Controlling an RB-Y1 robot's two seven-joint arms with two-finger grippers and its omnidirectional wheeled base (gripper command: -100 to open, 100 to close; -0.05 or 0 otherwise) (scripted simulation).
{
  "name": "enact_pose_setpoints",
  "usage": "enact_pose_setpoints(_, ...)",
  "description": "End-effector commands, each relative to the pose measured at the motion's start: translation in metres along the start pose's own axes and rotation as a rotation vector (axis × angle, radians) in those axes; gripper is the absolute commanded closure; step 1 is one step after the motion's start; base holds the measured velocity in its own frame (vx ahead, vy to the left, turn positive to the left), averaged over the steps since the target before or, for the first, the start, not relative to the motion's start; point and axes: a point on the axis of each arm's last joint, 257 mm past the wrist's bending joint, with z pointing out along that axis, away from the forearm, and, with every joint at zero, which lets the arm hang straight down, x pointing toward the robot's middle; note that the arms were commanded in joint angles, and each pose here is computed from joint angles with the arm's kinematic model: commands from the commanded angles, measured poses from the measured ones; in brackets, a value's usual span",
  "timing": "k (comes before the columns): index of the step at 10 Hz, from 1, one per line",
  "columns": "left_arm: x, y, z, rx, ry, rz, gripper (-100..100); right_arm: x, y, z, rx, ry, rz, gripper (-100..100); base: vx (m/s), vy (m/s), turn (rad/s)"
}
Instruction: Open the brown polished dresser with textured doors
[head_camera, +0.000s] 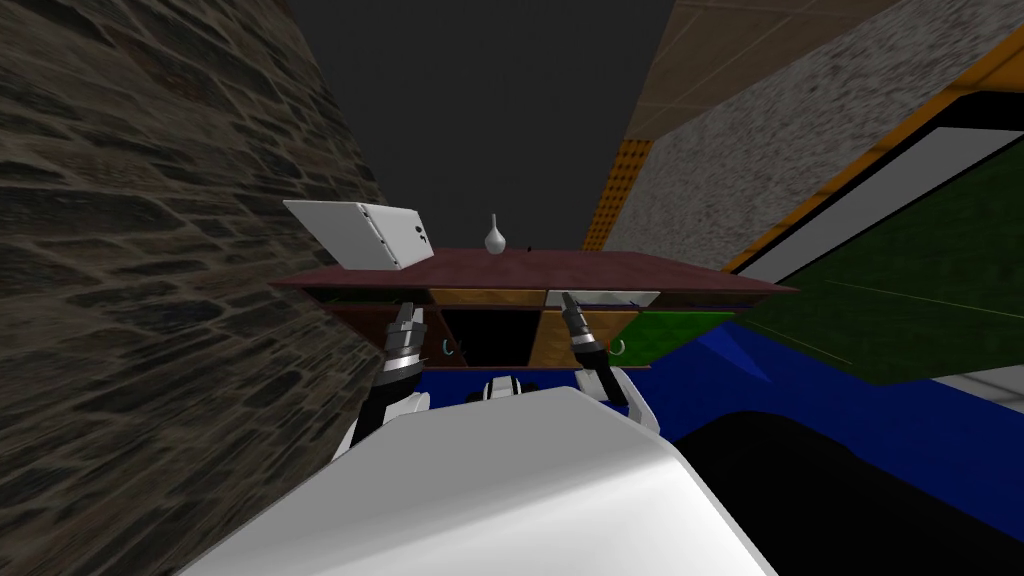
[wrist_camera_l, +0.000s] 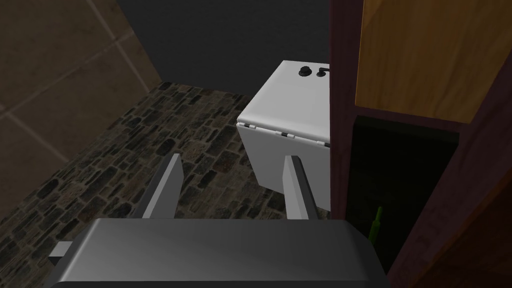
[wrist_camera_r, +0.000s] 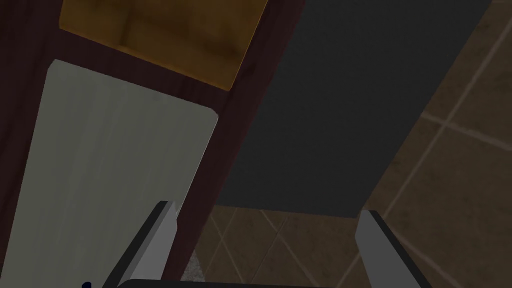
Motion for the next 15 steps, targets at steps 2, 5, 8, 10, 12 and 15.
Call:
enact_pose_setpoints(2, 0.000, 0.000, 0.000, 0.000, 0.000, 0.000, 0, 0.008, -0.022, -0.004, 0.060, 0.075, -0.180, -100, 0.000, 0.091, -0.018)
enact_pose_setpoints(5, 0.000, 0.000, 0.000, 0.000, 0.000, 0.000, 0, 0.012, -0.031, -0.006, 0.082, 0.110, -0.280, -100, -0.011, 0.079, -0.015)
enact_pose_setpoints(8, 0.000, 0.000, 0.000, 0.000, 0.000, 0.000, 0, 0.012, -0.050, -0.010, 0.127, 0.165, -0.438, -100, -0.002, 0.093, -0.017)
enact_pose_setpoints(10, 0.000, 0.000, 0.000, 0.000, 0.000, 0.000, 0, 0.012, -0.059, -0.012, 0.148, 0.194, -0.527, -100, -0.005, 0.093, -0.015)
enact_pose_setpoints(12, 0.000, 0.000, 0.000, 0.000, 0.000, 0.000, 0, 0.010, -0.069, -0.015, 0.168, 0.222, -0.621, -100, -0.001, 0.092, -0.016)
enact_pose_setpoints(15, 0.000, 0.000, 0.000, 0.000, 0.000, 0.000, 0, 0.008, -0.079, -0.018, 0.185, 0.254, -0.740, -100, -0.010, 0.093, -0.011)
